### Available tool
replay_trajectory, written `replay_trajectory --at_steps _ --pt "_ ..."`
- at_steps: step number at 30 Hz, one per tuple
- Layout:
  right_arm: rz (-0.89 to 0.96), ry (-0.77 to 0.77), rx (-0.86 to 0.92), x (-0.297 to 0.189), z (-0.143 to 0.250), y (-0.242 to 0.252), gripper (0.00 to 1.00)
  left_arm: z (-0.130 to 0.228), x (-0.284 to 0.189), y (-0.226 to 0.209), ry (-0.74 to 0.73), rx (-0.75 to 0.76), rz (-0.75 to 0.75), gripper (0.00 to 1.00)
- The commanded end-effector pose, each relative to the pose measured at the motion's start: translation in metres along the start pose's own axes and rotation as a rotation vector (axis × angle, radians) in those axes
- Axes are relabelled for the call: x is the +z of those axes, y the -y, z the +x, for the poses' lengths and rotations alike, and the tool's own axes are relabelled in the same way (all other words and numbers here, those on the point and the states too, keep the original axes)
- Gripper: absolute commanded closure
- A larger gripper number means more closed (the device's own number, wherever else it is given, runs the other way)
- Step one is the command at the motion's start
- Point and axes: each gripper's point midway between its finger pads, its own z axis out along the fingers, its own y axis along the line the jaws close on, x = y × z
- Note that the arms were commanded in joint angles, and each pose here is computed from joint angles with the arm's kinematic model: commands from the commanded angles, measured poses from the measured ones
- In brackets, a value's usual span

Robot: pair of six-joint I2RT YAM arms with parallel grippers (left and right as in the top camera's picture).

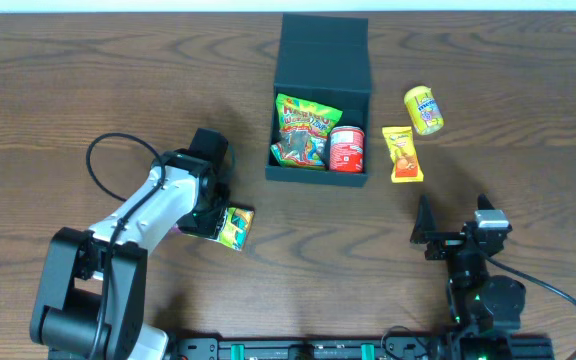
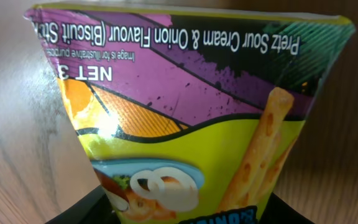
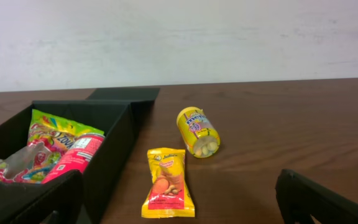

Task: Pack container
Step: 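Carry the Pretz box with the left gripper and lower it into the box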

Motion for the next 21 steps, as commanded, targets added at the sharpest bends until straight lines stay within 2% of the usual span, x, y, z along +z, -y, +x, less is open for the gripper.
replay_trajectory --at_steps 1,4,12,18,21 --pt "0.008 -0.003 0.010 0.000 0.001 0.002 0.01 -0.003 0.003 0.004 0.032 0.221 0.012 0.47" --pt "0.008 -0.003 0.010 0.000 0.001 0.002 0.01 -0.001 -0.001 0.015 0.041 0.404 0.043 0.47" --pt "0.008 -0.003 0.010 0.000 0.001 0.002 0.01 0.018 -0.017 0.050 0.106 1.013 0.144 0.46" --pt "0.008 -0.003 0.010 0.000 0.001 0.002 0.01 0.022 -0.057 0.067 0.133 1.262 0.139 0.44" --pt "0.008 -0.003 0.010 0.000 0.001 0.002 0.01 0.022 -0.087 0.081 0.170 1.303 0.153 0.45"
